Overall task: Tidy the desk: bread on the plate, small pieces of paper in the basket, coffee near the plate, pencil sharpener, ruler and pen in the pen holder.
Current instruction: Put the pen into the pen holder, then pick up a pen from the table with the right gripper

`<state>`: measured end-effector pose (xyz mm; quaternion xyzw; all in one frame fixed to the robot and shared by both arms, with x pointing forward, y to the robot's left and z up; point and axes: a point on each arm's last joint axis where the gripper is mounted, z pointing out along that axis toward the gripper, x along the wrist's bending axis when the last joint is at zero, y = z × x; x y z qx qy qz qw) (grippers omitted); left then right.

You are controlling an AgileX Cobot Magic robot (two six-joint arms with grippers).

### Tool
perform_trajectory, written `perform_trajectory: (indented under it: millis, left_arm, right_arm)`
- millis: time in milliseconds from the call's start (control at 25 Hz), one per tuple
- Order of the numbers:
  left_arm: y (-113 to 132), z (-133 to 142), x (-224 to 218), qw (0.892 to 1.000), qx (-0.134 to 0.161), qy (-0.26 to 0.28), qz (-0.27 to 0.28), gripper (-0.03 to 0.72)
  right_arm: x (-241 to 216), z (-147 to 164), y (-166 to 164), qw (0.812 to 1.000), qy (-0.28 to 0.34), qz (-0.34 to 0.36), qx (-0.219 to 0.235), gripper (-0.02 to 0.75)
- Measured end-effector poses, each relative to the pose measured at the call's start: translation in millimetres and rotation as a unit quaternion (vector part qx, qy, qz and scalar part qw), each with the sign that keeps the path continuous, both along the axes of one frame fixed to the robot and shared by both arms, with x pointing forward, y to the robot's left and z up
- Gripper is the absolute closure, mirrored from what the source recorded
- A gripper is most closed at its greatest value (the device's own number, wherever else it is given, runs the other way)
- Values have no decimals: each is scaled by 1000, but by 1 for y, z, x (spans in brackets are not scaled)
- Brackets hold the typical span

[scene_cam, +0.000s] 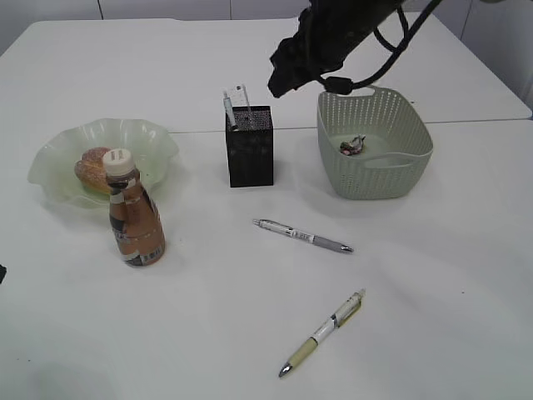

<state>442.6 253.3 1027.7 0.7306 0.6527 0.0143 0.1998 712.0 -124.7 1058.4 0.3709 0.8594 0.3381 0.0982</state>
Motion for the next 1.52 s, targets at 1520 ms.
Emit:
perform_trajectory:
  millis: [1520]
  left_arm:
    - [2, 3, 10, 998, 11, -55, 10, 411]
  right_arm:
    - [-20, -119, 50, 953, 111, 191, -208, 413]
